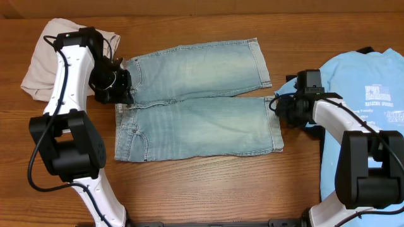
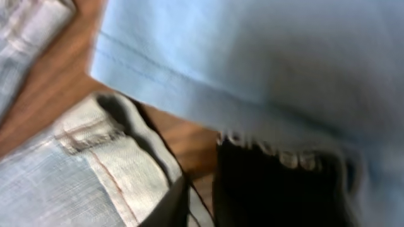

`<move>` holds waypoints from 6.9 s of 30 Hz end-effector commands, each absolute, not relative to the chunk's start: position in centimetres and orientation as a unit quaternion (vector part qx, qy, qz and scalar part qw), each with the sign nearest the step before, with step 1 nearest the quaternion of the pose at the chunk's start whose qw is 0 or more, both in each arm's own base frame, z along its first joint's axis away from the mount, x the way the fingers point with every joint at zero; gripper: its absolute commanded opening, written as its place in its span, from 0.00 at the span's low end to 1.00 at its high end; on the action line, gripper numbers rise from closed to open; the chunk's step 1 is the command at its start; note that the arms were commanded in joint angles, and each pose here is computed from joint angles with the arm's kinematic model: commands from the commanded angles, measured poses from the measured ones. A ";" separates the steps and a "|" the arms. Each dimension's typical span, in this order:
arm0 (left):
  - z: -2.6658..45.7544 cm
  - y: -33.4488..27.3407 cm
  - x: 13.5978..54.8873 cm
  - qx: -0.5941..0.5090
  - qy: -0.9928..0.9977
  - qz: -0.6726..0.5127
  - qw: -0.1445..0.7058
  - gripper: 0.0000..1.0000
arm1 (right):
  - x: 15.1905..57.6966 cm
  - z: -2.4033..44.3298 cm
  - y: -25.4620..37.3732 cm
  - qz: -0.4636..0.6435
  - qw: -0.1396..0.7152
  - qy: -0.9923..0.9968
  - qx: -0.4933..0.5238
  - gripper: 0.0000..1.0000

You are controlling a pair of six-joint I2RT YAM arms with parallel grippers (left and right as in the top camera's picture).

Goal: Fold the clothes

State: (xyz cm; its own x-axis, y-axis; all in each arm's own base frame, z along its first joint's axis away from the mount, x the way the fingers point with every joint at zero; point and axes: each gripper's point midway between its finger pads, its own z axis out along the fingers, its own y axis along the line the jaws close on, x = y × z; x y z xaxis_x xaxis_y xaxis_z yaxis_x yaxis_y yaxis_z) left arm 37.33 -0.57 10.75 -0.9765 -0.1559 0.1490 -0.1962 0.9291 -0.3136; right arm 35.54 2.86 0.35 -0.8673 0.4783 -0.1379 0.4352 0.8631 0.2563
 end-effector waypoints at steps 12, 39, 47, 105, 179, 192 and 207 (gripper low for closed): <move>21.8 5.3 31.8 0.232 -0.971 0.005 -0.049 0.38 | 27.4 5.9 2.5 0.066 -0.052 0.965 0.248 0.57; 16.8 5.0 23.5 0.292 -0.957 0.001 0.009 0.70 | 23.7 0.1 4.4 0.110 -0.087 0.947 0.288 0.46; 9.1 1.2 21.9 0.257 -0.960 0.097 0.059 0.79 | 23.9 0.1 4.4 0.113 -0.084 0.943 0.301 0.17; -2.9 6.2 19.3 0.435 -0.894 0.066 0.082 0.42 | 25.1 0.0 4.4 0.120 -0.060 0.946 0.296 0.16; -0.7 4.9 21.8 0.345 -0.917 0.194 0.049 0.57 | 27.0 -0.2 2.6 0.102 -0.021 0.930 0.352 0.16; -0.8 4.8 21.9 0.365 -0.908 0.200 0.048 0.04 | 26.0 0.4 2.4 0.090 -0.041 0.935 0.340 0.04; 13.1 6.4 22.5 0.322 -0.930 0.179 0.012 0.04 | 25.4 16.1 0.5 0.058 0.053 0.949 0.306 0.04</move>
